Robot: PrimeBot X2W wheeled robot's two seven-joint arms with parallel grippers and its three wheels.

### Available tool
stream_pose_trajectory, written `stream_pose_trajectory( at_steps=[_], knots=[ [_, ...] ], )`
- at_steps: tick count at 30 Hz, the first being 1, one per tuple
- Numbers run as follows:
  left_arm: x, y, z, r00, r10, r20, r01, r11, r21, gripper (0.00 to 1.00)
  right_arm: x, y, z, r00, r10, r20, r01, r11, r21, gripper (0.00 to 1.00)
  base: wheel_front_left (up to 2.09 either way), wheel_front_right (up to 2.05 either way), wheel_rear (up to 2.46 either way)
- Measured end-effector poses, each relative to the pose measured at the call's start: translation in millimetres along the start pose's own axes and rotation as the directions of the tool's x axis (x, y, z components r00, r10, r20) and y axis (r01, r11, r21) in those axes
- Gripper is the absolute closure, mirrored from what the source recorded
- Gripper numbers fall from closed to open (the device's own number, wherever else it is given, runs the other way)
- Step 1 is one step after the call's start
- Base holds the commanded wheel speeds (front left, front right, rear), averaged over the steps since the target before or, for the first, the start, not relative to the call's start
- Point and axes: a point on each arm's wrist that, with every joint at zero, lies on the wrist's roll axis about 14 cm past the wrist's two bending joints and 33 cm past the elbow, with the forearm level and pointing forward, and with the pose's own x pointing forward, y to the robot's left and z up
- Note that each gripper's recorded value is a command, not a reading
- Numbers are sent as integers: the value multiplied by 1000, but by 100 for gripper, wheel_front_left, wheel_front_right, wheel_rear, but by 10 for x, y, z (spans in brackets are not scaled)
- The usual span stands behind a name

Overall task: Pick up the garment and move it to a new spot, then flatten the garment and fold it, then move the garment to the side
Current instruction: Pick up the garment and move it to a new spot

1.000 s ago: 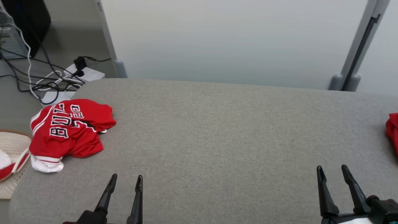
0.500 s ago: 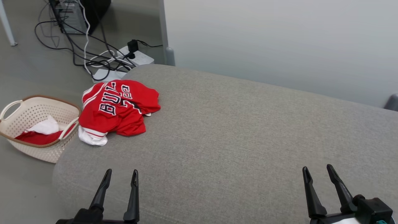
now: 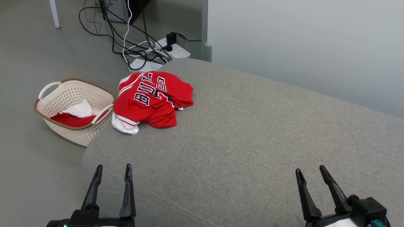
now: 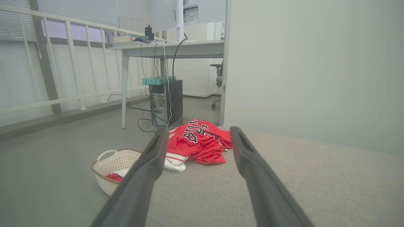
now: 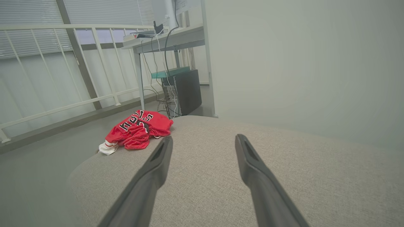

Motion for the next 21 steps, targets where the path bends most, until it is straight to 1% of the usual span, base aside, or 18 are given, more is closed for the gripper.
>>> stream_pose_trajectory(
  at_steps=[4, 13, 18, 21],
  knots=[
    [5, 38, 30, 1000, 26, 8, -26, 1000, 0, 0, 39, -1, -19, 1000, 8, -6, -8, 1000, 3, 0, 0, 0, 0],
    [10, 29, 42, 1000, 23, 13, -23, 1000, -8, 0, 31, -16, 15, 1000, 7, 1, -7, 1000, -8, 0, 0, 0, 0],
    [32, 38, -36, 1000, 28, -9, -28, 1000, -11, 0, 13, -30, 30, 1000, 1, 5, -1, 1000, -10, 0, 0, 0, 0],
    [171, 2, 29, 1000, 26, 13, -25, 999, -47, 0, 4, -44, 35, 1000, -3, 5, 3, 1000, -12, 0, 0, 0, 0]
  ],
)
